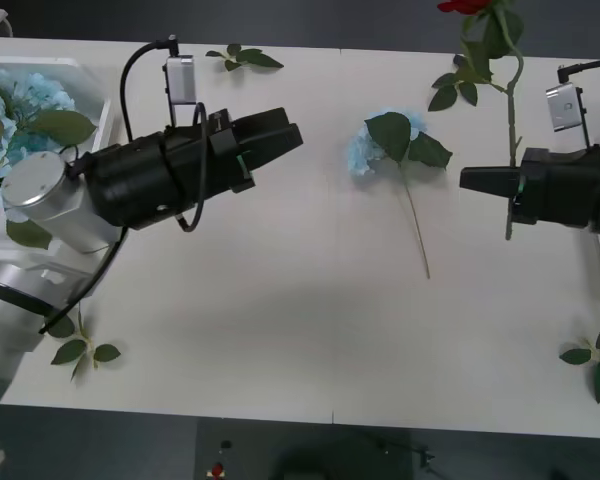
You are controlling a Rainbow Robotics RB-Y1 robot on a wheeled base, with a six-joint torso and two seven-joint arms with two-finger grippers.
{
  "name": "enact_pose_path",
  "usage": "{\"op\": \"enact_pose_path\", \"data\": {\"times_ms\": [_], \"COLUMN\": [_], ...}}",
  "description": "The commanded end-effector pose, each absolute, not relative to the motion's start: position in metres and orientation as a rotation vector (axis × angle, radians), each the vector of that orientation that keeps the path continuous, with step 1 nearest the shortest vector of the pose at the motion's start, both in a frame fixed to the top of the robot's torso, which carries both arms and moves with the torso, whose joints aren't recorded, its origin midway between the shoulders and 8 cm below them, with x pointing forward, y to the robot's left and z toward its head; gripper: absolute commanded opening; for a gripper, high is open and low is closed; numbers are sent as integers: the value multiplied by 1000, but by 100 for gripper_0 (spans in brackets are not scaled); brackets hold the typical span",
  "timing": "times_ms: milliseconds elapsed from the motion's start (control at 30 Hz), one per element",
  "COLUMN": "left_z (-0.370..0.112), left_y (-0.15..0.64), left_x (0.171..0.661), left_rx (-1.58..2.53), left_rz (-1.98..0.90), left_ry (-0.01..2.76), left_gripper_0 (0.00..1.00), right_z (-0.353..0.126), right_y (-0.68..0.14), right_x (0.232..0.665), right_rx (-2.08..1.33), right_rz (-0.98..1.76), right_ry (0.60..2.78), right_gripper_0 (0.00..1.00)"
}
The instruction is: Put the red flowers into the right box and the blue flowers into the left box
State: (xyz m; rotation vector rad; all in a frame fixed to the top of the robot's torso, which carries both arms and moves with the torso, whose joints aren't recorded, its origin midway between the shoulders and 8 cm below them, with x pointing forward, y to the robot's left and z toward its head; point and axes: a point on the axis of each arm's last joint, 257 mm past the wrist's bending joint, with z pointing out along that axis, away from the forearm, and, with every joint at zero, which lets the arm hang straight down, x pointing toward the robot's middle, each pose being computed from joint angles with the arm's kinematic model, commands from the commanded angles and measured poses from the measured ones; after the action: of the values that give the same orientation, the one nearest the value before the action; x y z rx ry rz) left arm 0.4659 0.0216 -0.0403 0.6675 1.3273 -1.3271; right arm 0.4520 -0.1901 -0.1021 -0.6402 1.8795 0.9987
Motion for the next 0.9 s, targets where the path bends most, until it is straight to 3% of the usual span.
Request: {"op": "enact_pose_path", "data": {"times_ms": [33,333,600,900], "left_z": [-43,-75,-88,-74], "left_y": [48,93,78,80], "left_x": [460,460,438,430], "left_rx": [833,954,928,968], "left_rz": [-1206,-1096,-1162,-1067], "left_ry": [1357,1557,1630,1613], "left_gripper_0": [75,75,76,76], "right_z": [-90,-115,-137,-146], "right_y": [-252,-409,-523,-583], "right_x": [468,483,479,473], "right_rx": [-579,-185,43,147], "right_rz": [767,376,96,-100], "right_ry": [2061,2366,2440,2442], "right_gripper_0": [0,0,0,0]}}
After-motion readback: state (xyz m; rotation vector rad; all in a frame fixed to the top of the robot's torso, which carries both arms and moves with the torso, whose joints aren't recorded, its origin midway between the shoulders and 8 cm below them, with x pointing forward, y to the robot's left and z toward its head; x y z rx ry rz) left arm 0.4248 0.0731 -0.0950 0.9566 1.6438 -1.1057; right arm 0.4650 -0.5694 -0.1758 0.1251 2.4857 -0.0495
